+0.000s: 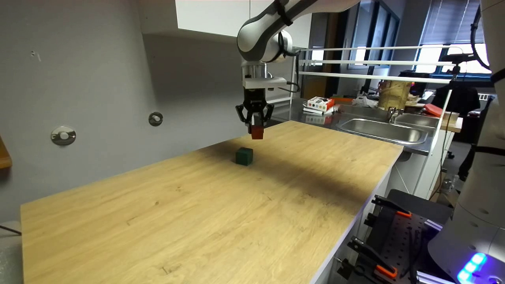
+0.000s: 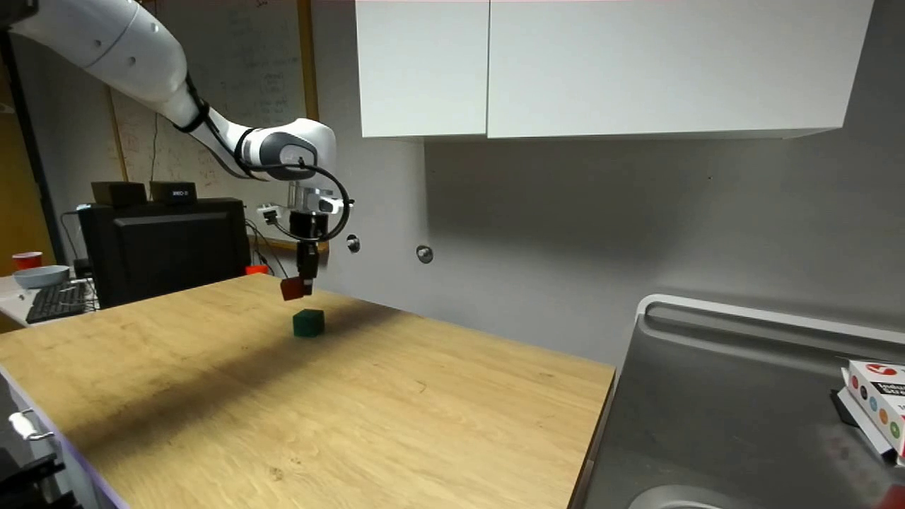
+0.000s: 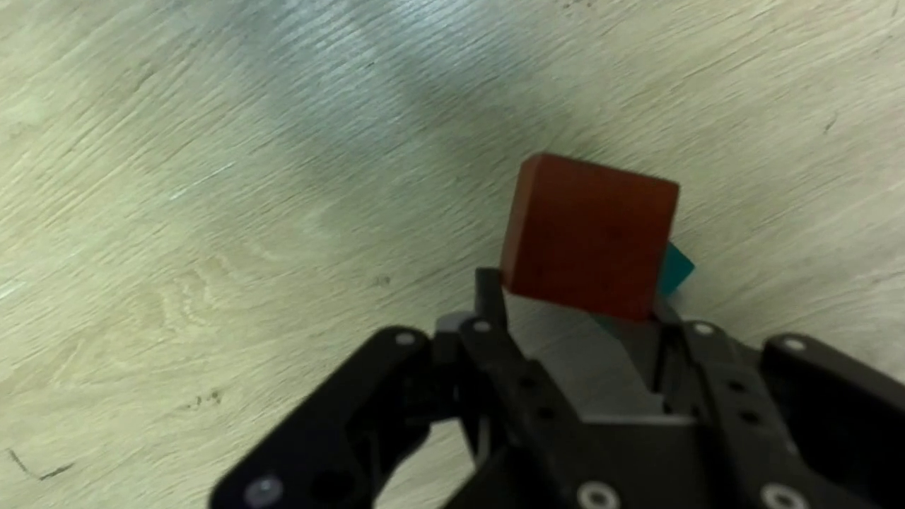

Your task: Put the orange block on top of the green block

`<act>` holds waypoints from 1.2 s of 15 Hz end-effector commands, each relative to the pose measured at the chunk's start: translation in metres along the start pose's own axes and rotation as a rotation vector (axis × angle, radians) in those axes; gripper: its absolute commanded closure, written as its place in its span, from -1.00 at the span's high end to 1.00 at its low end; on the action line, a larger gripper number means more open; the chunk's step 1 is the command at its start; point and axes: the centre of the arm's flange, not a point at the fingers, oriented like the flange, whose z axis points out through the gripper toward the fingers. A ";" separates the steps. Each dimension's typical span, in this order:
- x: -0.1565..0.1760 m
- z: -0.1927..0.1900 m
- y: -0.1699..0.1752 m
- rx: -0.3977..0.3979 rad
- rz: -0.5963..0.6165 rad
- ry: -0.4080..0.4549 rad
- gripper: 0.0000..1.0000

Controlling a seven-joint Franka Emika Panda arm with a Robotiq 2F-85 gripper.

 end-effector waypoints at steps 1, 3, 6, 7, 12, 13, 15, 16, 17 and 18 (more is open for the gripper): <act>0.022 0.007 -0.023 -0.038 -0.002 -0.023 -0.61; 0.030 0.013 -0.032 -0.048 -0.008 -0.036 -0.61; 0.040 0.018 -0.045 -0.062 -0.017 -0.047 -0.61; 0.042 0.019 -0.049 -0.065 -0.021 -0.050 -0.61; 0.058 0.031 -0.061 -0.080 -0.025 -0.073 -0.61; 0.061 0.036 -0.061 -0.086 -0.023 -0.081 -0.61; 0.067 0.044 -0.062 -0.095 -0.021 -0.092 -0.61; 0.070 0.048 -0.063 -0.099 -0.020 -0.097 -0.61; 0.072 0.051 -0.064 -0.104 -0.020 -0.102 -0.61; 0.074 0.054 -0.064 -0.108 -0.019 -0.105 -0.61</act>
